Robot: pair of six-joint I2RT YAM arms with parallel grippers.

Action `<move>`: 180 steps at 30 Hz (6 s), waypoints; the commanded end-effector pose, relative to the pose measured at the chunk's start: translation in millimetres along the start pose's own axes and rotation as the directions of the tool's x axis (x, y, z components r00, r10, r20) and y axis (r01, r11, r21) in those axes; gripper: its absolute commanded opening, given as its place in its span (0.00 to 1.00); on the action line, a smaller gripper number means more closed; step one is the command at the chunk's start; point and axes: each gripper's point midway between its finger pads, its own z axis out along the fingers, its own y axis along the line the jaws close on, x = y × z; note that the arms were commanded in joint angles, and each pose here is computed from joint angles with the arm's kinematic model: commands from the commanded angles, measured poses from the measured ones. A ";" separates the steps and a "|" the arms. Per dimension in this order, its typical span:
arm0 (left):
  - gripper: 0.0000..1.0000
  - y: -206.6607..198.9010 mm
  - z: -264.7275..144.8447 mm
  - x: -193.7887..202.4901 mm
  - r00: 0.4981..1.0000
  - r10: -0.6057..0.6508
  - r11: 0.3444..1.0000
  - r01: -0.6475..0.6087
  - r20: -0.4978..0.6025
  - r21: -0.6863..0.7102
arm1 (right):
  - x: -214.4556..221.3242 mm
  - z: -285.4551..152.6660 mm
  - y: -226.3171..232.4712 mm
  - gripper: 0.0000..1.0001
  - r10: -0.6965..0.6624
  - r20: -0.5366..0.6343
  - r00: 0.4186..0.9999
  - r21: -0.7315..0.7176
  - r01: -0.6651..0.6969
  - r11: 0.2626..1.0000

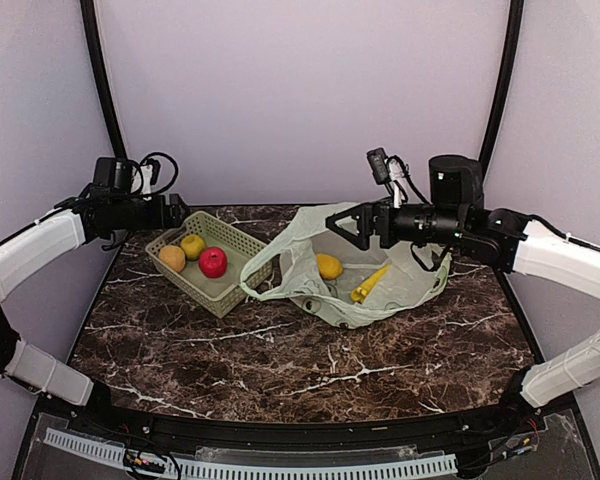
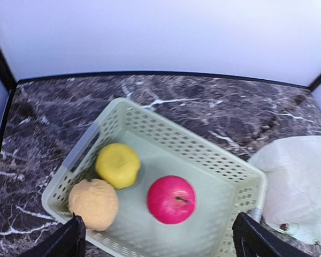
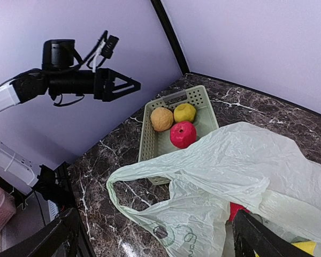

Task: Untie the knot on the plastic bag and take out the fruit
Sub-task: Place the fake fruit in the bin, then reach into the gripper in the takeout bag, then pick up the gripper from the takeout bag.

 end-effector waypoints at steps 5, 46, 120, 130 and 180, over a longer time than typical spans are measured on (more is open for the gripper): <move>0.95 -150.6 -61.8 20.7 0.989 0.145 0.870 -0.113 -0.031 0.479 | 34.7 -1.8 -2.9 0.93 -0.016 -0.132 0.991 0.062 0.024 0.998; 0.11 -287.1 -8.8 70.0 0.968 0.216 0.668 -0.050 -0.129 0.743 | 121.9 46.0 -127.9 0.75 0.418 -0.243 0.875 0.524 -0.244 0.816; 0.01 -244.3 -7.5 130.6 0.949 0.198 0.750 0.013 -0.243 0.661 | 191.5 35.8 -168.7 0.11 0.402 -0.518 0.755 0.661 0.055 0.748; 0.01 -247.5 -8.0 124.1 0.954 0.175 0.749 0.031 -0.242 0.662 | 160.8 44.4 -136.5 0.00 0.340 -0.486 0.806 0.536 -0.033 0.844; 0.86 -258.0 -90.8 32.4 0.941 0.280 0.651 -0.331 0.189 0.683 | 0.8 -38.4 72.3 0.00 -0.024 -0.143 0.989 -0.486 -0.049 0.873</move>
